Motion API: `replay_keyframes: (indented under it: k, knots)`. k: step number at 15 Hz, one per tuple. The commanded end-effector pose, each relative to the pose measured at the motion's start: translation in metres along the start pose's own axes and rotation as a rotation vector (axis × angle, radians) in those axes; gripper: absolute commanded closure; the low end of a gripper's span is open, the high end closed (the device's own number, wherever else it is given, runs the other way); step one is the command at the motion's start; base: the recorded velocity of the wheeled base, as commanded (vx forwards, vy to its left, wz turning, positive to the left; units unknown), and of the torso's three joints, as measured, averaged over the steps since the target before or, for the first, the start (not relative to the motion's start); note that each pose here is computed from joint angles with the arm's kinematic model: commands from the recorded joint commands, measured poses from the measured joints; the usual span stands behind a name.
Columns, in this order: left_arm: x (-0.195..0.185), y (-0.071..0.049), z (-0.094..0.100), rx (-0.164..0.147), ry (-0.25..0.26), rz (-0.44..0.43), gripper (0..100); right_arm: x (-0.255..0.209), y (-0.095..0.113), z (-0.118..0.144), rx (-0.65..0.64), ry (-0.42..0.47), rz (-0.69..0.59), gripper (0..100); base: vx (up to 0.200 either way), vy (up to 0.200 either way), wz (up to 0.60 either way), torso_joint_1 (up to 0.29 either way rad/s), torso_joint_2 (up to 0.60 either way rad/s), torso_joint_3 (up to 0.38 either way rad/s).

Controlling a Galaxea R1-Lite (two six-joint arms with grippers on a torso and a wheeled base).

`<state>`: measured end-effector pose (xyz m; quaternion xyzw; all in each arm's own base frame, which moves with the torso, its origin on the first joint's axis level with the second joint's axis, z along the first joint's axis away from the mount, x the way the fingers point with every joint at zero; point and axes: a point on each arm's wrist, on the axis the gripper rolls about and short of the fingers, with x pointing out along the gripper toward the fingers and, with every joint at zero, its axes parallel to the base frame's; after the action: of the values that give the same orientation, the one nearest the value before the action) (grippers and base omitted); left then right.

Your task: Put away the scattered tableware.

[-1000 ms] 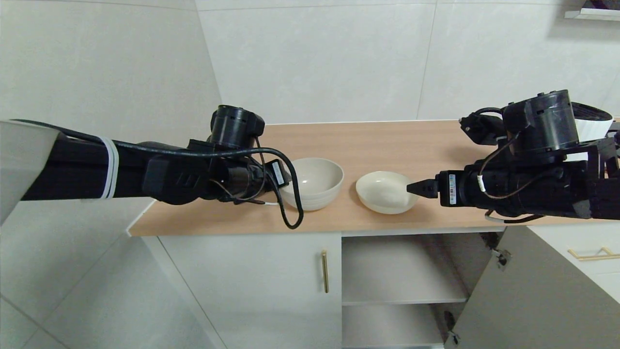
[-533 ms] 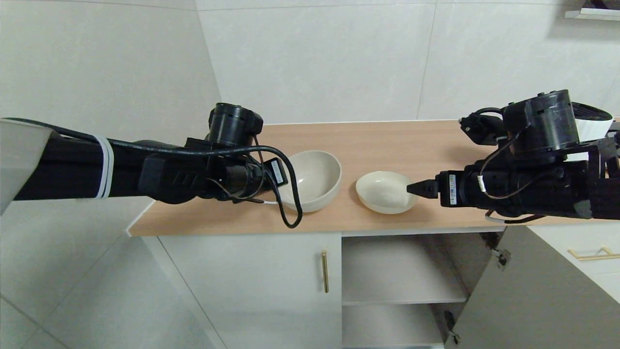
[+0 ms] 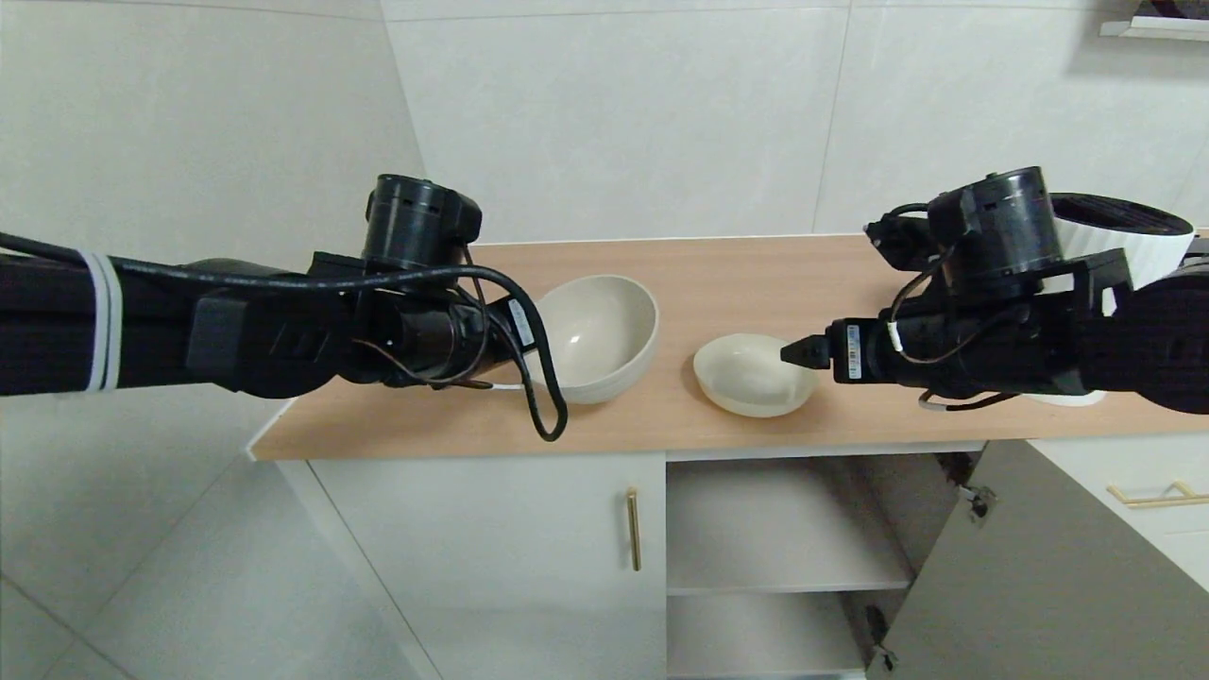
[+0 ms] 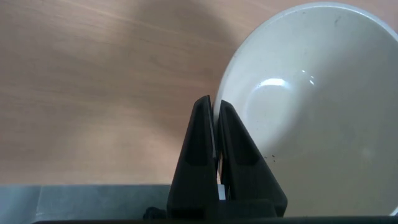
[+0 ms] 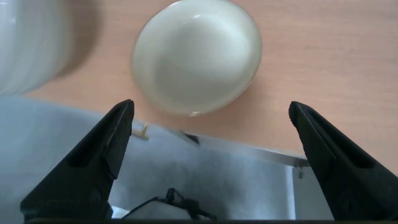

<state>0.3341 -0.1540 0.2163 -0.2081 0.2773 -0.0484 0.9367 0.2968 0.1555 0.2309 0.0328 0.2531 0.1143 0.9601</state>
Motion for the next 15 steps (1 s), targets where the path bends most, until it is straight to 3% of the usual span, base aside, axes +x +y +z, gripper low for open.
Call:
replay_keyframes:
  k: [1, 5, 15]
  knots:
    - [-0.013, -0.003, 0.003, -0.001, -0.017, -0.021, 100, 0.036, 0.004, -0.009, -0.012, 0.043, -0.073, 0, 0.0, 0.0, 0.0, 0.0, 0.0, 0.0]
    - [-0.015, -0.004, 0.001, 0.004, -0.013, -0.023, 100, 0.069, 0.006, -0.018, 0.019, 0.056, -0.174, 0, 0.0, 0.0, 0.0, 0.0, 0.0, 0.0]
    - [-0.015, -0.004, 0.001, 0.003, -0.013, -0.021, 100, 0.086, -0.006, -0.014, 0.071, 0.046, -0.208, 0, 0.0, 0.0, 0.0, 0.0, 0.0, 0.0]
